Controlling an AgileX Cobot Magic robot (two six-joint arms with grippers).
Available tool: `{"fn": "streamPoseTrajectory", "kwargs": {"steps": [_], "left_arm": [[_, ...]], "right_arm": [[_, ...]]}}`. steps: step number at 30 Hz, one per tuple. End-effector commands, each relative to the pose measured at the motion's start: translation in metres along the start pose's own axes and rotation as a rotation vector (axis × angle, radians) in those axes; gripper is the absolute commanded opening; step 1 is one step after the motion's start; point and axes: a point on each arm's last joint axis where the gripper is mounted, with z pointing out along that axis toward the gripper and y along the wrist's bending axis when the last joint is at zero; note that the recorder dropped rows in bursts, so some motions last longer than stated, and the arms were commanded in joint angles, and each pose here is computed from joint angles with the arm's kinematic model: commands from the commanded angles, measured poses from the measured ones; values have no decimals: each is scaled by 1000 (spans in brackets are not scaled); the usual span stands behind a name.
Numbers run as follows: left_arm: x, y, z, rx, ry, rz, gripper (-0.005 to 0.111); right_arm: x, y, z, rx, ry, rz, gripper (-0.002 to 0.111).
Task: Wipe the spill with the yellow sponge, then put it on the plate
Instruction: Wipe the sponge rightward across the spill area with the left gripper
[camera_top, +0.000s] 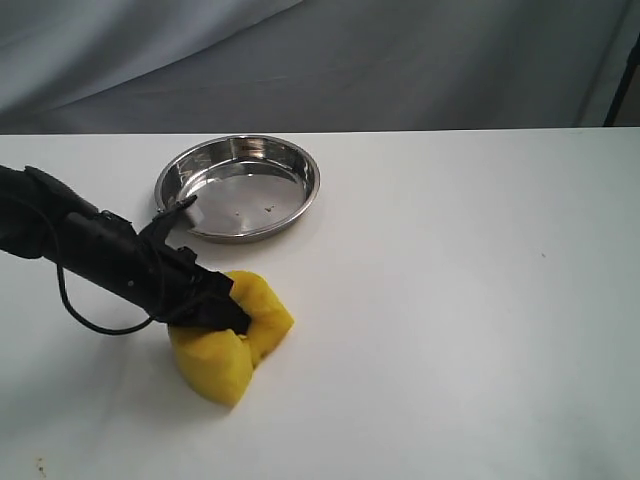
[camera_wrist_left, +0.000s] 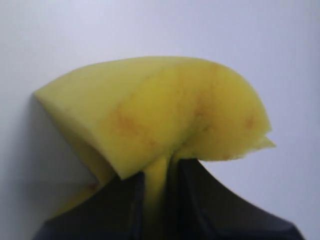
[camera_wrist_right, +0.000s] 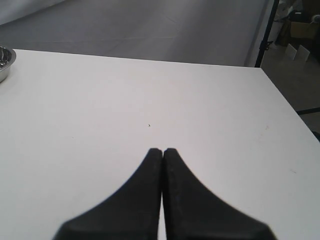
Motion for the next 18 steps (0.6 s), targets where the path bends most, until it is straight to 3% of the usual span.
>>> {"fn": "streamPoseTrajectory", "kwargs": {"steps": [1,5,10,18], "left_arm": [[9,-9,20,24,83,32,0],[6,-12,20,42,50,11,0],[-2,-23,11,69,-29,93,0],[-14,-38,2,125,-152,96,0]], "right_arm": [[1,0,0,1,-5,-2,0],[1,0,0,1,-5,-2,0],[1,0,0,1,-5,-2,0],[1,0,0,1,-5,-2,0]]}}
